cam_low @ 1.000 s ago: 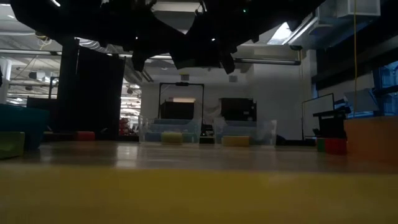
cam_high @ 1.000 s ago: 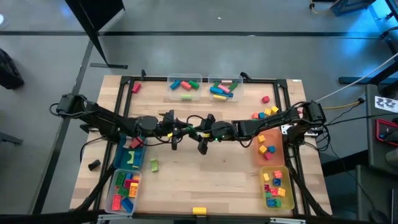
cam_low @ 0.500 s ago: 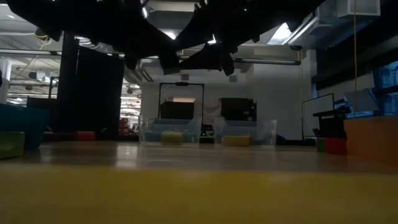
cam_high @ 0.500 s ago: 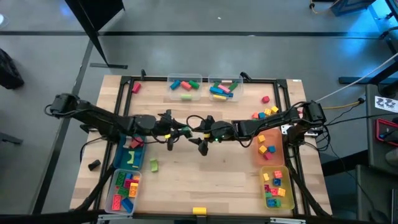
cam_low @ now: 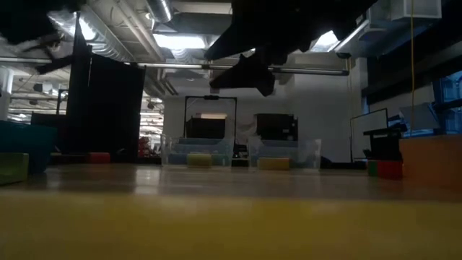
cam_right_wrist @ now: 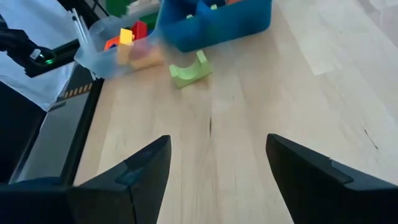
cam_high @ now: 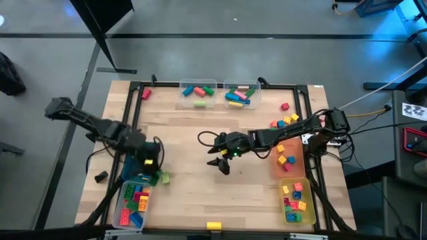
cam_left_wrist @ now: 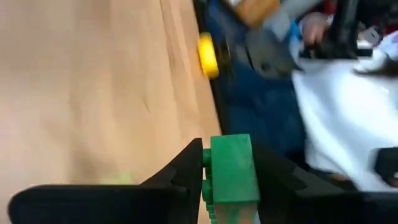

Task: Sort blocks by size
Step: Put the green game piece into the bottom left transparent bin, then put the light green block into the blue bin

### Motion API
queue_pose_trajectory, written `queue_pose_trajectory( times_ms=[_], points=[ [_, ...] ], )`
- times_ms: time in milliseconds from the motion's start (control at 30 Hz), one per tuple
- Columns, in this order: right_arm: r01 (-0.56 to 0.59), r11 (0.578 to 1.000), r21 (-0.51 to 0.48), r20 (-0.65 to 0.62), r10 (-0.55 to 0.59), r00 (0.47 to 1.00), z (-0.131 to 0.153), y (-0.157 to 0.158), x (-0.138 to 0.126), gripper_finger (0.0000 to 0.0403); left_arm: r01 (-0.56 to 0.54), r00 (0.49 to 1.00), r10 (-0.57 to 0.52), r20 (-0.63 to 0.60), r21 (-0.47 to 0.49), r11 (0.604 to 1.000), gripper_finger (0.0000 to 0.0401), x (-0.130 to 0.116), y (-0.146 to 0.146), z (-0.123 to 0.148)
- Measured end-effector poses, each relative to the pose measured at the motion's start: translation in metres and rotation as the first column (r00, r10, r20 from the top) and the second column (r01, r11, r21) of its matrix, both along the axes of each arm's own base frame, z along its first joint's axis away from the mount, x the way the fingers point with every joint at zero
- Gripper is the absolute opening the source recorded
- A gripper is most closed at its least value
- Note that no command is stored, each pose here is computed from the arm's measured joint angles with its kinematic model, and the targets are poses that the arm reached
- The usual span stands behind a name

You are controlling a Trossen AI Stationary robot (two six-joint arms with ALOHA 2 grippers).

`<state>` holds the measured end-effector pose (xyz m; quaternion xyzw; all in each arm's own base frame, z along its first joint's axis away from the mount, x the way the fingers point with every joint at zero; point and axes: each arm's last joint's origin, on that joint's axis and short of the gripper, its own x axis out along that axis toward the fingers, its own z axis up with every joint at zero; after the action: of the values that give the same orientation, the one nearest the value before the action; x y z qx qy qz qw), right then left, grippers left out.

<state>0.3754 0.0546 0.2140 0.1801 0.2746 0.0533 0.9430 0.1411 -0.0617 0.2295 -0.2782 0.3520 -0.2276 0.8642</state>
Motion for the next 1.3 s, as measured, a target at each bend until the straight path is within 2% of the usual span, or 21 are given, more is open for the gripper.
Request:
queue_pose_trajectory(
  times_ms=[67,133,267,467,500,567,700,1033,1133,1300],
  points=[
    [0.0,1.0,0.0,-0.002,0.0,1.0,0.0,0.0,0.0,0.0264,0.017,0.989,-0.028,-0.145,-0.076,0.997,0.0093,-0.008,-0.009,-0.005],
    [0.0,1.0,0.0,-0.002,0.0,1.0,0.0,0.0,0.0,0.0264,0.011,0.957,-0.053,-0.285,-0.148,0.989,0.0088,-0.015,-0.018,-0.008],
    [0.0,1.0,-0.001,-0.004,0.0,1.0,0.0,0.0,0.0,0.0264,-0.078,0.848,-0.051,-0.527,-0.221,0.972,0.0091,-0.029,-0.029,-0.014],
    [0.0,1.0,-0.002,-0.007,0.0,1.0,-0.001,0.0,0.0,0.0264,-0.243,0.627,0.033,-0.778,-0.155,0.957,0.011,-0.046,-0.033,-0.025],
    [0.0,1.0,-0.002,-0.007,0.0,1.0,-0.001,0.0,0.0,0.0264,-0.261,0.598,0.048,-0.8,-0.137,0.956,0.0113,-0.048,-0.033,-0.026],
    [0.0,1.0,-0.002,-0.007,0.0,1.0,-0.001,0.0,0.0,0.0264,-0.263,0.571,0.062,-0.819,-0.111,0.958,0.0115,-0.051,-0.033,-0.028],
    [0.0,1.0,-0.002,-0.006,0.0,1.0,-0.001,0.0,0.0,0.0264,-0.232,0.584,0.055,-0.81,-0.102,0.967,0.0116,-0.053,-0.033,-0.028],
    [0.0,1.0,-0.003,-0.006,0.0,1.0,-0.001,0.0,0.0,0.0264,-0.238,0.684,0.13,-0.717,-0.051,0.97,0.0118,-0.049,-0.031,-0.029],
    [0.001,1.0,-0.003,-0.005,-0.001,1.0,-0.001,0.0,0.0,0.0264,-0.259,0.693,0.118,-0.711,-0.093,0.961,0.0118,-0.046,-0.032,-0.026],
    [0.0,1.0,-0.003,-0.005,0.0,1.0,-0.001,0.0,0.0,0.0264,-0.186,0.771,0.012,-0.637,-0.206,0.961,0.0118,-0.041,-0.038,-0.017]
  ],
)
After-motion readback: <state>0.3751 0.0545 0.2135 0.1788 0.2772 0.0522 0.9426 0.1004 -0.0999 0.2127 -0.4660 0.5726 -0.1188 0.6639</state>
